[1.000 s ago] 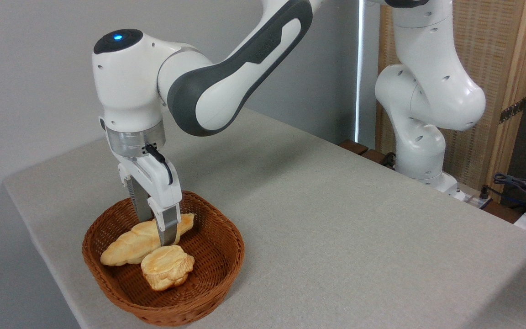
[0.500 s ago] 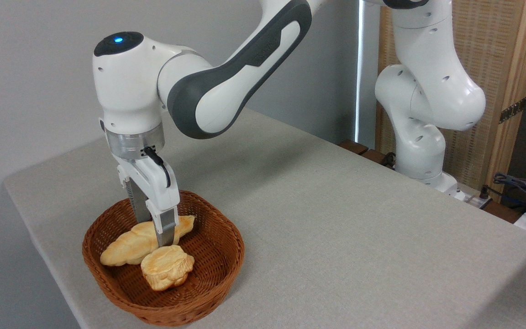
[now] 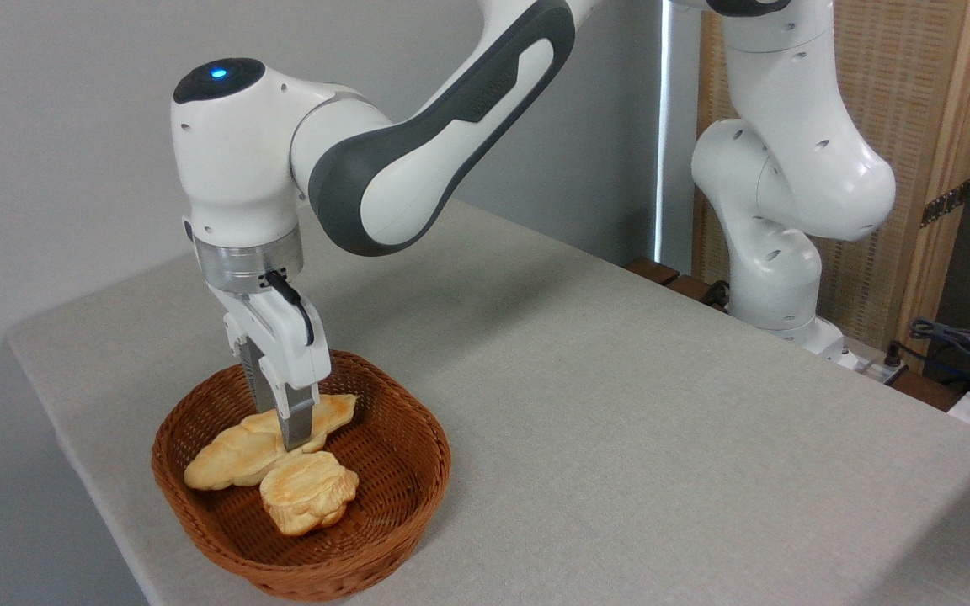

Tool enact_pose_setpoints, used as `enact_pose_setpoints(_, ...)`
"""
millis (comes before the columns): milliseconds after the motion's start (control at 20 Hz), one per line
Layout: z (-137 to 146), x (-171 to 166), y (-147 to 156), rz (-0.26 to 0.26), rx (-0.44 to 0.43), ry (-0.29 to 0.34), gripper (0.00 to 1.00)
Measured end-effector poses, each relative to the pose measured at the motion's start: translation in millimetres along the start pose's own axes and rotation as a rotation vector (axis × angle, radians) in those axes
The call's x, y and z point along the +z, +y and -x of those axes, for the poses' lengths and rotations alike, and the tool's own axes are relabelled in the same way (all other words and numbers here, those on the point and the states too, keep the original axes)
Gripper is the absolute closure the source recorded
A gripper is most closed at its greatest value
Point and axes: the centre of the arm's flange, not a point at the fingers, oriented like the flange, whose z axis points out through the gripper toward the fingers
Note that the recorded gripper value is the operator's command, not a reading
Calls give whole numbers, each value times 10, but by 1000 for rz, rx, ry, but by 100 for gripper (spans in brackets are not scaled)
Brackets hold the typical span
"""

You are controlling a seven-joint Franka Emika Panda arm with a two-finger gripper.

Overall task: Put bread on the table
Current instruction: 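Lift the braided roll out of the basket and carry it beside the basket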

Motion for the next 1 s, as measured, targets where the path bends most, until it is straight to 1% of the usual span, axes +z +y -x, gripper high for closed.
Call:
enact_pose_setpoints(200,-4,-30,2,-4,1,5,57)
enact_pose_setpoints(350,-11,-109,13,-4,-5,20,57)
enact_pose_setpoints(500,-7,-193,33,24,-31,46,57)
enact_pose_setpoints(750,54,-367,131,67,-57,20,57)
enact_pose_setpoints(850,85,-471,164,85,-72,21,57)
enact_pose_setpoints(1000,164,-636,122,94,-98,38,56)
